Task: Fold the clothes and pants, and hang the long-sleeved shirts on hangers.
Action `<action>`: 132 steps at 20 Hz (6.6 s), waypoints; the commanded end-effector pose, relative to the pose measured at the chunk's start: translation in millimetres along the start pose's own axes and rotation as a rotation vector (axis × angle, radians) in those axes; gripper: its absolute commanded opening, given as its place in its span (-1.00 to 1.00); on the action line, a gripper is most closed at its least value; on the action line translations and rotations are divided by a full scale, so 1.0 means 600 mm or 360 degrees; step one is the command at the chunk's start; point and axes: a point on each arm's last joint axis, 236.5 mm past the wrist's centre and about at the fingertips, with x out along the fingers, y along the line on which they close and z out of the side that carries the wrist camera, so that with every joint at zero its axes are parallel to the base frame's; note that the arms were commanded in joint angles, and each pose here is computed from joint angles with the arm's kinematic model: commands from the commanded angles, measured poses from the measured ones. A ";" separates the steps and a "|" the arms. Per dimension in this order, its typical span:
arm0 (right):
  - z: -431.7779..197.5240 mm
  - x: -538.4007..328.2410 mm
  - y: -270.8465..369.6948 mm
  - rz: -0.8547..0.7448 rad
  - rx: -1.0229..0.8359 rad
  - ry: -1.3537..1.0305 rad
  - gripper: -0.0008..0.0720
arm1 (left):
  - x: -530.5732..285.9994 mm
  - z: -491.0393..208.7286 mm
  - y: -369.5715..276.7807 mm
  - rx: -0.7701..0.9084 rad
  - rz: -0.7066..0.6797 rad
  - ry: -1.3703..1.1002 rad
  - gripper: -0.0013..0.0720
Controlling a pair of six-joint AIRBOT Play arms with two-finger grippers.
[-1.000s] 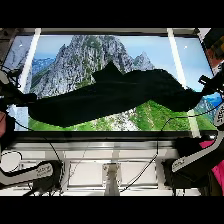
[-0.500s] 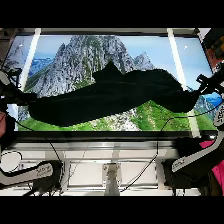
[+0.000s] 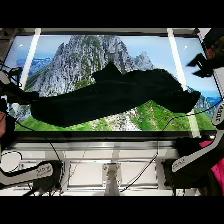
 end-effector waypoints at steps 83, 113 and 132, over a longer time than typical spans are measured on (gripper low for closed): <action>-0.466 0.162 0.174 0.0379 0.0378 0.0199 0.09 | 0.003 -0.113 -0.314 0.0193 -0.0858 -0.0177 -0.94; -0.595 -0.002 0.426 0.0939 -0.0174 0.0947 -0.93 | -0.008 -0.079 -0.324 0.0187 -0.0901 -0.0323 -0.94; -0.406 0.024 0.413 0.0586 -0.0300 0.0399 -0.93 | -0.011 -0.083 -0.332 0.0191 -0.0924 -0.0310 -0.94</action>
